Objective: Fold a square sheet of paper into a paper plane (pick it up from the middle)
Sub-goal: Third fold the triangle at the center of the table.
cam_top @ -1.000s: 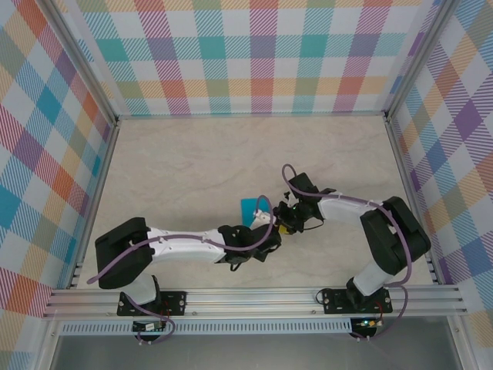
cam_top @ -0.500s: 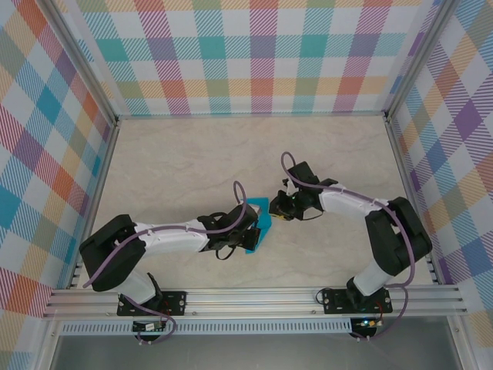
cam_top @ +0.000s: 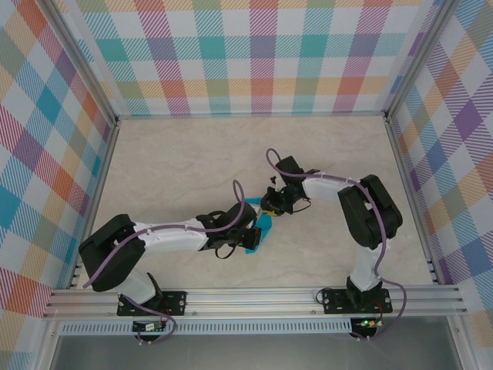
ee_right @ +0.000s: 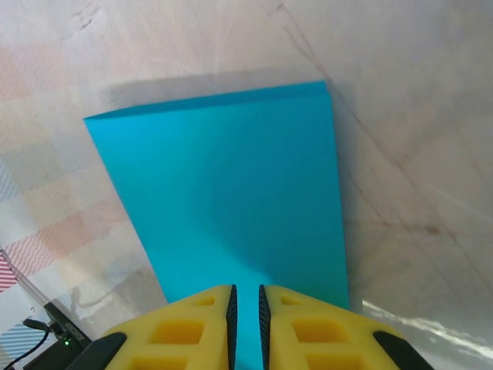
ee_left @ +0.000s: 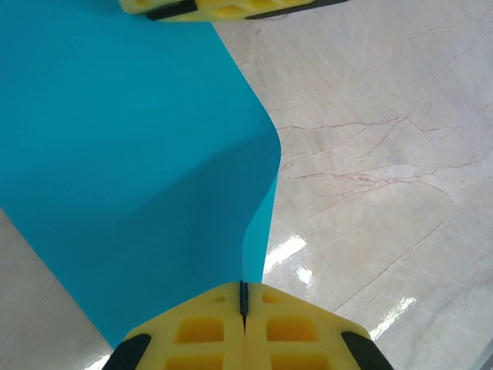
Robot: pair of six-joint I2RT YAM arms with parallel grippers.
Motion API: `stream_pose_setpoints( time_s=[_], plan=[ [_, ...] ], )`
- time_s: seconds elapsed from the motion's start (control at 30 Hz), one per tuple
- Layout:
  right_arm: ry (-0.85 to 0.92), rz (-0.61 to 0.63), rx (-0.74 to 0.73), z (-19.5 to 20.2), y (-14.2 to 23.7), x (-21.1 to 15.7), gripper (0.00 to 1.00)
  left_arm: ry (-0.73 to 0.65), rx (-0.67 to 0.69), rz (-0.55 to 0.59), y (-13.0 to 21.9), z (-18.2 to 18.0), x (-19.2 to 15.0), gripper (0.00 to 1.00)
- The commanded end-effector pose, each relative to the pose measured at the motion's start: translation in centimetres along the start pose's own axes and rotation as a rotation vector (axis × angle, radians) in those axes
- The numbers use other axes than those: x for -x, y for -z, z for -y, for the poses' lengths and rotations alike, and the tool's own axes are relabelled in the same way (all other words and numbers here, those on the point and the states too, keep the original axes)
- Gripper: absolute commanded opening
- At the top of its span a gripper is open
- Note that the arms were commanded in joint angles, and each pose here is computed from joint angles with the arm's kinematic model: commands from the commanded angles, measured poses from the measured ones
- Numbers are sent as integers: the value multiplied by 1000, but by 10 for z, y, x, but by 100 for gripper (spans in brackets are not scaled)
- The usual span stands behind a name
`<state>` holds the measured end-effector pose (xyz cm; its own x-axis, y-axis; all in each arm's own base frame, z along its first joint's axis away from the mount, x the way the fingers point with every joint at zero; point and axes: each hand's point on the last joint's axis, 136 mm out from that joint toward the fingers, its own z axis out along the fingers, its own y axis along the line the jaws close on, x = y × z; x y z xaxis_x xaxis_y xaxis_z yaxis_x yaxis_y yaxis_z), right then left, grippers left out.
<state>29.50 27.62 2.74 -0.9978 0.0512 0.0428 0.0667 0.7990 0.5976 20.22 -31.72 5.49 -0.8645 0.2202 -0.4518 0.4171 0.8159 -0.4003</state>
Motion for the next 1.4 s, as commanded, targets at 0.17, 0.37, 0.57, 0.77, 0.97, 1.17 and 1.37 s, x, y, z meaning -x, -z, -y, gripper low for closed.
stream_pose_setpoints(
  time_s=[0.17, 0.37, 0.57, 0.77, 0.97, 1.17, 1.37],
  plan=[
    [35, -44, -127, 29, -15, -4, 18, 25, 6, 12, 10, -3, 5, 4],
    [45, -69, -174, 42, -21, -8, 17, 41, 23, 0, 7, -8, 6, 5],
    [55, -70, -173, 41, -21, -8, 17, 55, 56, -5, 7, -17, 12, 6],
    [49, -70, -170, 40, -21, -8, 18, 59, 127, -31, 0, -28, 14, 6],
    [44, -70, -171, 40, -20, -8, 18, 59, 187, -48, -5, -37, 15, 6],
    [42, -70, -174, 40, -20, -9, 18, 62, 235, -59, -5, -46, 12, 7],
    [38, -70, -173, 40, -20, -9, 18, 57, 252, -71, -9, -48, 12, 7]
  ],
)
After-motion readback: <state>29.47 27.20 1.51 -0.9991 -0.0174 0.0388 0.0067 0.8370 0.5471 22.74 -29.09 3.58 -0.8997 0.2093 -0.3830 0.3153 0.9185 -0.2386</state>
